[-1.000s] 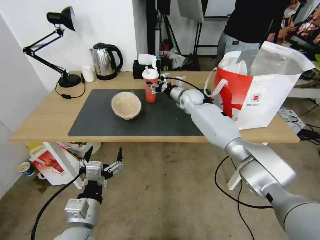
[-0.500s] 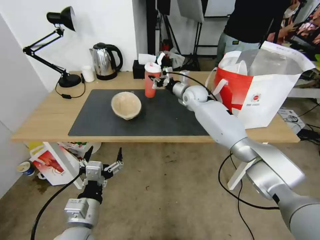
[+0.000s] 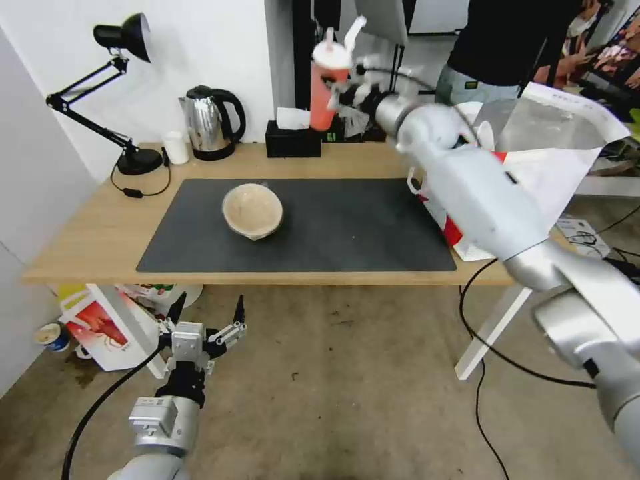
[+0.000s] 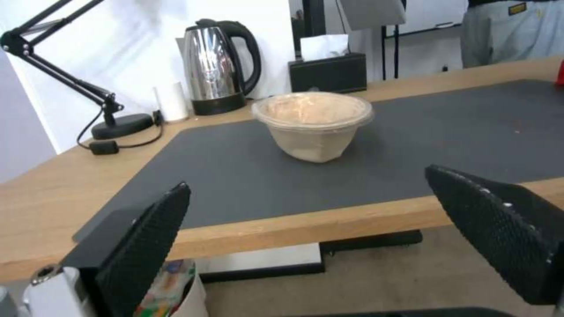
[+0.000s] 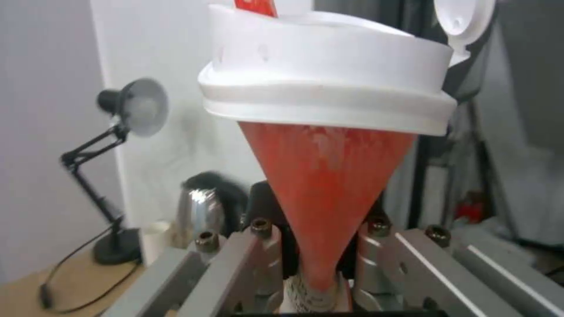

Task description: Pick up the trash from the table and place it into the takeout bag.

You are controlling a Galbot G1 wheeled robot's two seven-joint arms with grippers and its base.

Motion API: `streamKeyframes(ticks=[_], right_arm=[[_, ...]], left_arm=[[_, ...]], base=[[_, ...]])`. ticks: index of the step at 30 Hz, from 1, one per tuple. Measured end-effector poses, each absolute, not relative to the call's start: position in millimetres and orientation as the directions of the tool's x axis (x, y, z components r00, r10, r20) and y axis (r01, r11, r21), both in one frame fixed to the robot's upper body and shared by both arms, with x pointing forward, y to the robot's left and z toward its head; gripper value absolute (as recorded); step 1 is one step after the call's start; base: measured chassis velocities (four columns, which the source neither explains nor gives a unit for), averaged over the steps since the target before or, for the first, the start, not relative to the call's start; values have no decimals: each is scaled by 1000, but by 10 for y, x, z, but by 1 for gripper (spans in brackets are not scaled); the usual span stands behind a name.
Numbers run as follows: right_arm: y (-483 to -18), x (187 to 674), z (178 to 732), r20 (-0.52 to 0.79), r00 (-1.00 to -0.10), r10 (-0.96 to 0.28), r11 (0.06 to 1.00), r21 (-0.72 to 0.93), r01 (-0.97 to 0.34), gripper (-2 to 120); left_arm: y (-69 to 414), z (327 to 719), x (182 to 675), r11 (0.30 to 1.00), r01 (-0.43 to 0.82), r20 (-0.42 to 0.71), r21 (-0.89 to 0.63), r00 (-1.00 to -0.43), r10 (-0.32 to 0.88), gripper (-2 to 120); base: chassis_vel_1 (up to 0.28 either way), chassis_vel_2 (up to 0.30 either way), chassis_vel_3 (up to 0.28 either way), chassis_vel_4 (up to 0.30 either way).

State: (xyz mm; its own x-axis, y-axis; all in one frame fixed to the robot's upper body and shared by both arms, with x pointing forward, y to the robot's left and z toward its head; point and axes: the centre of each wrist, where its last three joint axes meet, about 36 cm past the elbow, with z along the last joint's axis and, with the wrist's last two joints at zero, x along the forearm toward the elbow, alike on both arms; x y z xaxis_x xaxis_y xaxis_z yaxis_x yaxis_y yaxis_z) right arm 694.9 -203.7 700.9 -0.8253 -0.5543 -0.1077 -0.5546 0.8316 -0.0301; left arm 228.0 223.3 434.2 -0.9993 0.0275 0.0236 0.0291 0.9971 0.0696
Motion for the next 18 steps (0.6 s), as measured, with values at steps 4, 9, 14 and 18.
streamKeyframes(ticks=[4, 9, 14, 18], right_arm=[[-2226, 6878, 7269, -135, -840, -526, 850, -42, -525, 10], [-2486, 6769, 7523, -161, -854, -495, 868, -52, -493, 10], [-2804, 6624, 7699, -163, -881, -443, 896, -76, -437, 10], [-2969, 6513, 7714, -128, -907, -401, 915, -97, -391, 10]], left_arm=[[2233, 4342, 2280, 997, 29, 24, 70, -999, 28, 100], [2233, 4342, 2280, 997, 29, 24, 70, -999, 28, 100], [2233, 4342, 2280, 997, 29, 24, 70, -999, 27, 100], [2233, 4342, 2280, 997, 29, 24, 70, -999, 28, 100]], base=[[0, 0, 0, 0], [0, 0, 0, 0], [0, 0, 0, 0], [0, 0, 0, 0]])
